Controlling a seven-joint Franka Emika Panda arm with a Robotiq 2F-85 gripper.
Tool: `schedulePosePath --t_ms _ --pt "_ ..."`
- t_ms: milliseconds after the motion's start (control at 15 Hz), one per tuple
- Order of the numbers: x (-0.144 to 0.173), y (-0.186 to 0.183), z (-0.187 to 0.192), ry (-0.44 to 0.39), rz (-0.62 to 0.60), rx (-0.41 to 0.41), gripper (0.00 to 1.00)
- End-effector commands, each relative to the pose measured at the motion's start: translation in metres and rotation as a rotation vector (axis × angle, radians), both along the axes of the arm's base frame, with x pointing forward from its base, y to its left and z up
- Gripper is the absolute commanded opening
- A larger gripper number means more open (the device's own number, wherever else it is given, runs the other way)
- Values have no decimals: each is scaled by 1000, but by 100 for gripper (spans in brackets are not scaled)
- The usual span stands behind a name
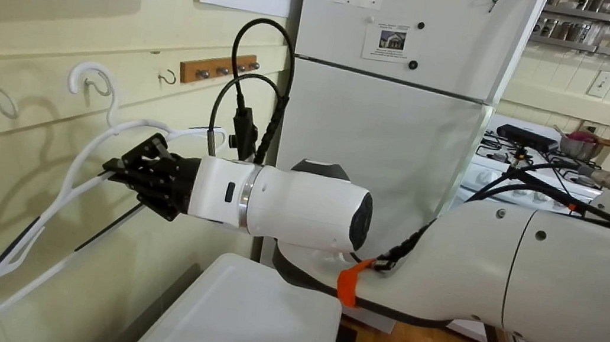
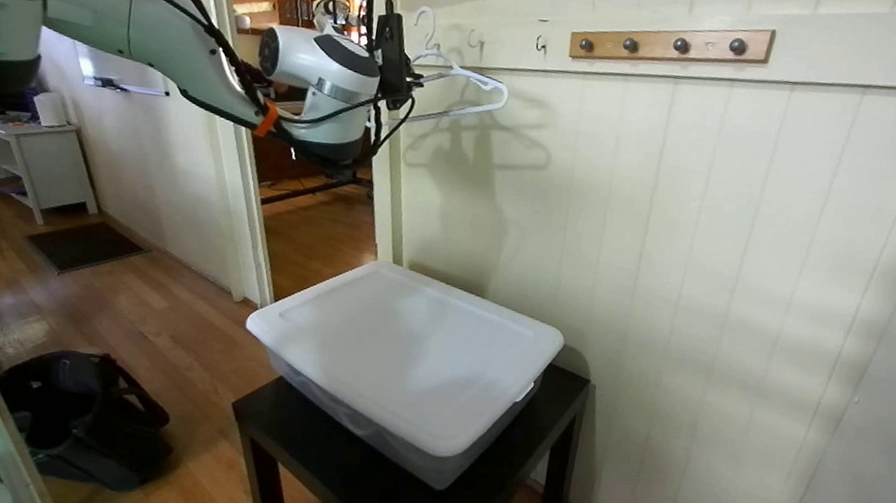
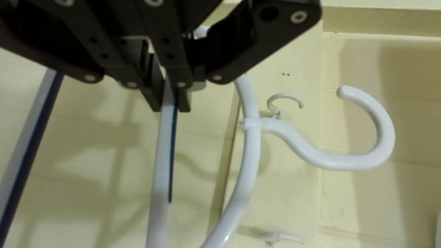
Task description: Put the hanger on the hook
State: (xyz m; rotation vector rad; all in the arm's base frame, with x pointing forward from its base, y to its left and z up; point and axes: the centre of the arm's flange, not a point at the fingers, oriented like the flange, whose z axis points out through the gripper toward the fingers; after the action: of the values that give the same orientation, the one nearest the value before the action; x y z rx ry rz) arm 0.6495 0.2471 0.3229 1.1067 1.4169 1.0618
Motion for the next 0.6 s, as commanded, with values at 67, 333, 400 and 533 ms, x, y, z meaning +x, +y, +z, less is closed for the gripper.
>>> schedulePosePath --t_ms 67,333,400,533 --pt "16 14 8 0 6 -21 3" --pt "28 18 14 13 -4 -18 3" --pt "32 19 15 19 -9 -21 3" --pt "39 22 16 38 -13 -30 3"
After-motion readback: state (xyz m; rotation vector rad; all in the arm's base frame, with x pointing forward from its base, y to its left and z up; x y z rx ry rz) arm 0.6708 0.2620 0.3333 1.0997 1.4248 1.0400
